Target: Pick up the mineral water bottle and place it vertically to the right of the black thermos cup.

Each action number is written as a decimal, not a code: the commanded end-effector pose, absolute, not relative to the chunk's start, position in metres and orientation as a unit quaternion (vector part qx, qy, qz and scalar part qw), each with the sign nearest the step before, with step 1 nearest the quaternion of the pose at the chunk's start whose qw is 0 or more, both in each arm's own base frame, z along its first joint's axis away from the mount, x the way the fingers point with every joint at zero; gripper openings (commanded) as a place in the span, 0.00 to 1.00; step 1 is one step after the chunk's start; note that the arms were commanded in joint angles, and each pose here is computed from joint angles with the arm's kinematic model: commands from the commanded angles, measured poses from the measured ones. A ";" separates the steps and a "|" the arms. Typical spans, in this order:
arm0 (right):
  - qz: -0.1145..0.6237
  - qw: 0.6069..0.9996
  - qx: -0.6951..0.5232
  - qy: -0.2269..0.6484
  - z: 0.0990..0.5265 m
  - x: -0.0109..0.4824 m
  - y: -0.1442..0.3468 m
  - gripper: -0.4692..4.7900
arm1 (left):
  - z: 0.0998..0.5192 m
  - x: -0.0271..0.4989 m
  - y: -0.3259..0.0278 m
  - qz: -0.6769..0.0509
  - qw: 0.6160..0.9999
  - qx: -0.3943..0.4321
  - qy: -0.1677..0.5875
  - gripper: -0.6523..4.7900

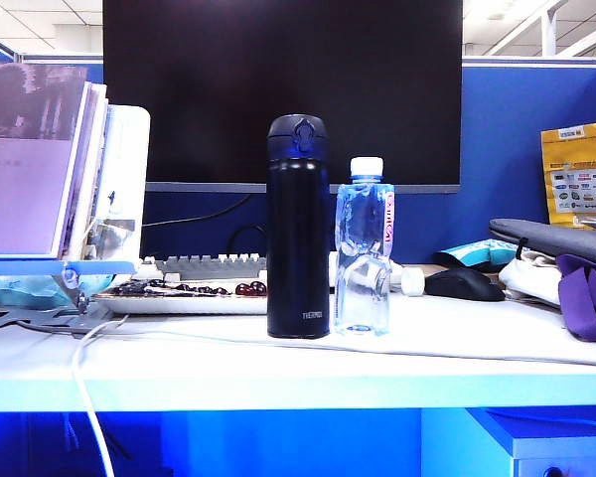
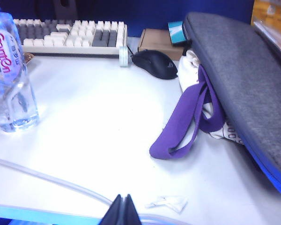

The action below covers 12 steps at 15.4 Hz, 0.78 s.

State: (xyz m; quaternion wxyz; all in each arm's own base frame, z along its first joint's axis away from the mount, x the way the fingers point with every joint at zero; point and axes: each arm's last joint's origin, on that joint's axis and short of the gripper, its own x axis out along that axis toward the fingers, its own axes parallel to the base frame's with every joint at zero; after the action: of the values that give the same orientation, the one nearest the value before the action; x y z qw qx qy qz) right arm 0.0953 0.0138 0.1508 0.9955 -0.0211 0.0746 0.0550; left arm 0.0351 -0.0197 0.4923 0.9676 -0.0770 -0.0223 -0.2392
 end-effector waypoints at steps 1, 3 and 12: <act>0.055 0.995 -0.021 0.081 0.149 0.095 0.014 0.13 | 0.493 0.034 -0.019 -0.241 0.967 -0.078 -0.027 0.32; 0.048 0.996 -0.019 0.079 0.149 0.095 0.014 0.13 | 0.493 0.034 -0.019 -0.241 0.967 -0.077 -0.027 0.32; 0.028 0.996 -0.020 0.077 0.150 0.095 0.012 0.14 | 0.493 0.035 -0.019 -0.241 0.967 -0.077 -0.026 0.32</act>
State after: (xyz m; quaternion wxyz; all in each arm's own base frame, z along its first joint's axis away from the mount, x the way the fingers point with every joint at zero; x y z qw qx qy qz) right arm 0.0954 0.0125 0.1509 0.9965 -0.0210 0.0744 0.0315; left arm 0.0351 -0.0198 0.4922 0.9677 -0.0769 -0.0222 -0.2392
